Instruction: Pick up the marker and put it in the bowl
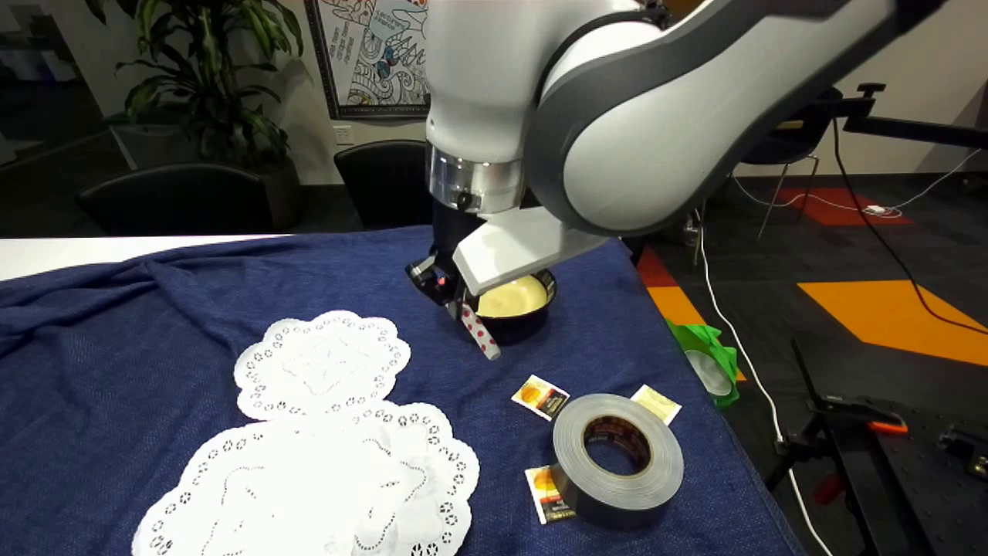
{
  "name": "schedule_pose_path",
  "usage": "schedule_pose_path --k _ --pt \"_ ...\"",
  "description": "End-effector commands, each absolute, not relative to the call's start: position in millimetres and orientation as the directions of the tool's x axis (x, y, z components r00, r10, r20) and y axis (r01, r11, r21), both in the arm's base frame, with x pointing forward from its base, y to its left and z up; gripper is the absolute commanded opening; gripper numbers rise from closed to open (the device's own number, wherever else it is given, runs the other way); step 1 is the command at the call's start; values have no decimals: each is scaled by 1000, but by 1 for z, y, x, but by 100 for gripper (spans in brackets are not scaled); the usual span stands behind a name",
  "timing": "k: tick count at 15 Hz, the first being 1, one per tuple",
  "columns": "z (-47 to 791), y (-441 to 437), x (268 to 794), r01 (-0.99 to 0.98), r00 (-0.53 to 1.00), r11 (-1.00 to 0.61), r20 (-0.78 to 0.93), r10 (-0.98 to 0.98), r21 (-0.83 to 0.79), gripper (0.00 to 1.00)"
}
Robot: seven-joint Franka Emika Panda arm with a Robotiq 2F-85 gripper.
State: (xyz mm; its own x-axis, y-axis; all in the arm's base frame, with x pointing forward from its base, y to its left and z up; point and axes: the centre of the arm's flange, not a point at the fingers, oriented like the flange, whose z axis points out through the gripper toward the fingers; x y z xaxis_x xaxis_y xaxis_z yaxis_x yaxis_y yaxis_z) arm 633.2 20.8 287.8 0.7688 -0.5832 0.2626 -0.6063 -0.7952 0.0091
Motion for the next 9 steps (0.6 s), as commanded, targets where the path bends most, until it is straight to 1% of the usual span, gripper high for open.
schedule_pose_path --k 1,4,9 --pt "322 -14 629 -696 678 -718 337 -654 8 5" --pt "335 -51 640 -740 630 -672 373 -682 21 5" --pt "338 -109 660 -789 587 -613 352 -729 45 5"
